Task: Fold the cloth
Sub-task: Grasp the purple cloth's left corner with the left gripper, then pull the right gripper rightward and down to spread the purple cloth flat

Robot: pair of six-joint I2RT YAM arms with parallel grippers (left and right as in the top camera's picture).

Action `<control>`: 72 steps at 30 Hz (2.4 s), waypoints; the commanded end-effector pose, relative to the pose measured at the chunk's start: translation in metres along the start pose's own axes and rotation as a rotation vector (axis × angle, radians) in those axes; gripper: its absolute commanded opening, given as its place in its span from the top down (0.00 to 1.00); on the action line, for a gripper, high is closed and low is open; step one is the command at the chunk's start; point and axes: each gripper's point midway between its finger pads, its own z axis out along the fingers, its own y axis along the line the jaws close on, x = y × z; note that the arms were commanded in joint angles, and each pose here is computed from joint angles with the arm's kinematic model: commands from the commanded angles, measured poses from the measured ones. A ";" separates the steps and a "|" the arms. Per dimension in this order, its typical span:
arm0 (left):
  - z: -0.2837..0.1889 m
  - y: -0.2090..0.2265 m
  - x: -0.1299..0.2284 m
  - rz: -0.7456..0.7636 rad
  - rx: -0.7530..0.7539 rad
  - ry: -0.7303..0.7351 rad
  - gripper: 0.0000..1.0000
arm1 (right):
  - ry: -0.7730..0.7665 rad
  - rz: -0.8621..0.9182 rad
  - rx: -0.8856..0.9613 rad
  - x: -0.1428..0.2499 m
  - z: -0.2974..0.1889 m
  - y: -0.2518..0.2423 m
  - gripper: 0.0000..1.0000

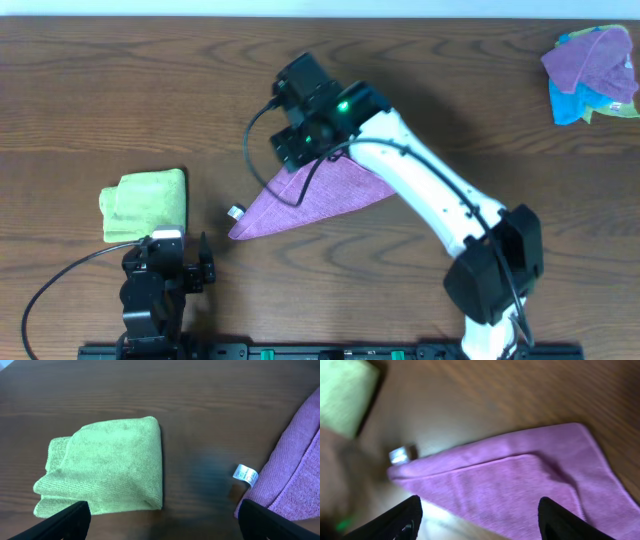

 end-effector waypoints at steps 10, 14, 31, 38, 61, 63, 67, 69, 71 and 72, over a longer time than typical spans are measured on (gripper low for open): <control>-0.013 -0.060 -0.021 -0.240 0.368 -0.001 0.05 | 0.142 -0.110 0.018 0.021 0.058 -0.044 0.29; -0.019 -0.067 -0.026 -0.269 0.404 0.114 0.05 | 0.144 -0.187 0.072 0.020 0.058 -0.055 0.29; -0.005 -0.129 -0.103 -0.682 0.772 0.698 0.05 | 0.220 -0.305 0.095 0.035 0.051 -0.090 0.29; 0.010 -0.133 -0.085 -0.894 0.698 0.884 0.05 | 0.275 -0.339 0.048 0.048 0.070 -0.088 0.32; 0.000 -0.104 -0.030 -0.737 0.434 1.007 0.05 | 0.263 -0.372 -0.027 0.048 0.110 -0.071 0.42; 0.001 -0.104 -0.030 -0.737 0.433 1.007 0.05 | 0.264 -0.369 -0.027 0.048 0.110 -0.072 0.44; 0.001 -0.104 -0.030 -0.737 0.433 1.007 0.05 | 0.272 -0.367 -0.028 0.050 0.112 -0.072 0.60; 0.001 -0.104 -0.030 -0.737 0.433 1.007 0.05 | 0.270 -0.359 -0.027 0.050 0.114 -0.072 0.67; 0.001 -0.104 -0.030 -0.736 0.433 1.007 0.05 | 0.269 -0.356 -0.027 0.050 0.114 -0.072 0.71; 0.001 -0.104 -0.030 -0.737 0.433 1.007 0.05 | 0.269 -0.356 -0.027 0.050 0.114 -0.072 0.71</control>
